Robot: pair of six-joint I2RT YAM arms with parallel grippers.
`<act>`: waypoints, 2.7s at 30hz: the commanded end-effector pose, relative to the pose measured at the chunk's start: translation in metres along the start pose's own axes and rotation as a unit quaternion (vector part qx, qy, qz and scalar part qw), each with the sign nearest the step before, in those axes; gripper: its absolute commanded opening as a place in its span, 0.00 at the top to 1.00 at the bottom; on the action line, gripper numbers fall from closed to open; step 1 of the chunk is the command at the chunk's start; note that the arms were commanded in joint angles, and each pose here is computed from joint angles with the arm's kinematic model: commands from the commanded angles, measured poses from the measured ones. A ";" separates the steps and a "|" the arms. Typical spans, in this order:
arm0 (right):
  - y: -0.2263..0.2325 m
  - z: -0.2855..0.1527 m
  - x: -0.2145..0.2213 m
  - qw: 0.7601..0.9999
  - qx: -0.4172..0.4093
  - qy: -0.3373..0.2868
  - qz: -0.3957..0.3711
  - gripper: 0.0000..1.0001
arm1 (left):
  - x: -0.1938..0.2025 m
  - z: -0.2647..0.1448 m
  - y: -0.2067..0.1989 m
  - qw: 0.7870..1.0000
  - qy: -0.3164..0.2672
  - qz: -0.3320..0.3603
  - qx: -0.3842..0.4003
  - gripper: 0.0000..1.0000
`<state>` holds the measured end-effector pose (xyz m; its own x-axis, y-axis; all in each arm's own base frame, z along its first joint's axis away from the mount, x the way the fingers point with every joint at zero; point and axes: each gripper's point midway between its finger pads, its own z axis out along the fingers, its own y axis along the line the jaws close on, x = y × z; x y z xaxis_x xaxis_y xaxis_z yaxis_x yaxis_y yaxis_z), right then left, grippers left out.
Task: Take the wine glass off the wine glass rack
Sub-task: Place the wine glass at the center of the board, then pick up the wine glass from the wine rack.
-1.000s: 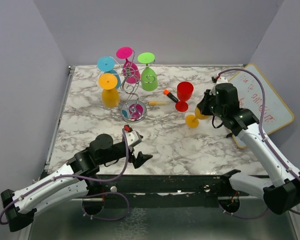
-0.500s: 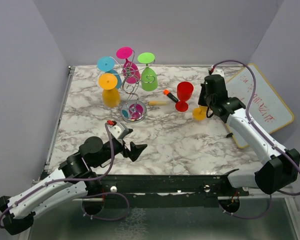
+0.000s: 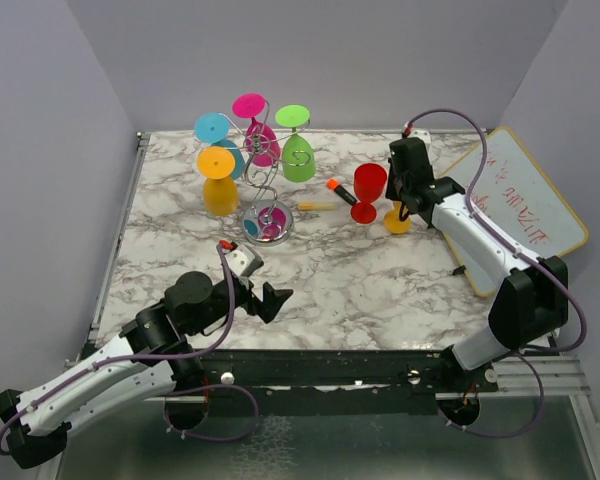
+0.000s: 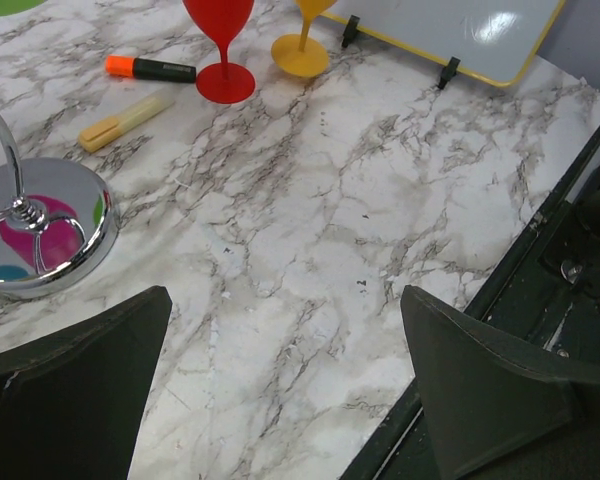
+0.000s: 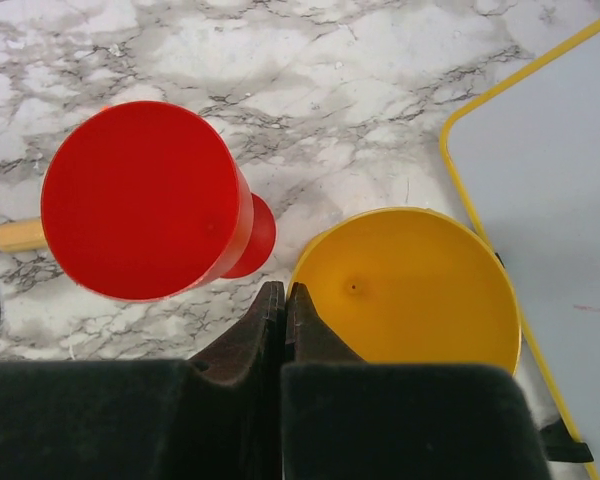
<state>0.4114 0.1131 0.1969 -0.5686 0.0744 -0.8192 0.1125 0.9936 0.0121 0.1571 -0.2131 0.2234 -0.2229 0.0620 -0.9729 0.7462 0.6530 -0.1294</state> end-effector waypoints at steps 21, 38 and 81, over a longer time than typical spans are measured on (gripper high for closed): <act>0.006 0.038 -0.008 0.999 0.021 0.008 -0.030 0.94 | -0.007 -0.004 0.010 1.000 -0.006 0.009 -0.025 0.01; 0.003 0.012 -0.029 1.000 0.010 -0.004 -0.019 0.73 | -0.003 -0.004 0.015 0.999 0.003 0.008 -0.042 0.01; 0.181 -0.083 -0.149 0.866 -0.474 -0.056 0.148 0.49 | -0.001 -0.002 0.033 0.994 0.024 -0.007 -0.102 0.01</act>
<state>0.4405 0.2701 0.3485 -0.5240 0.3567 -0.7734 -0.4510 0.6541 0.6072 0.1756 -0.1936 0.2099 -0.2884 0.0887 -0.9534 0.6198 0.7763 -0.1153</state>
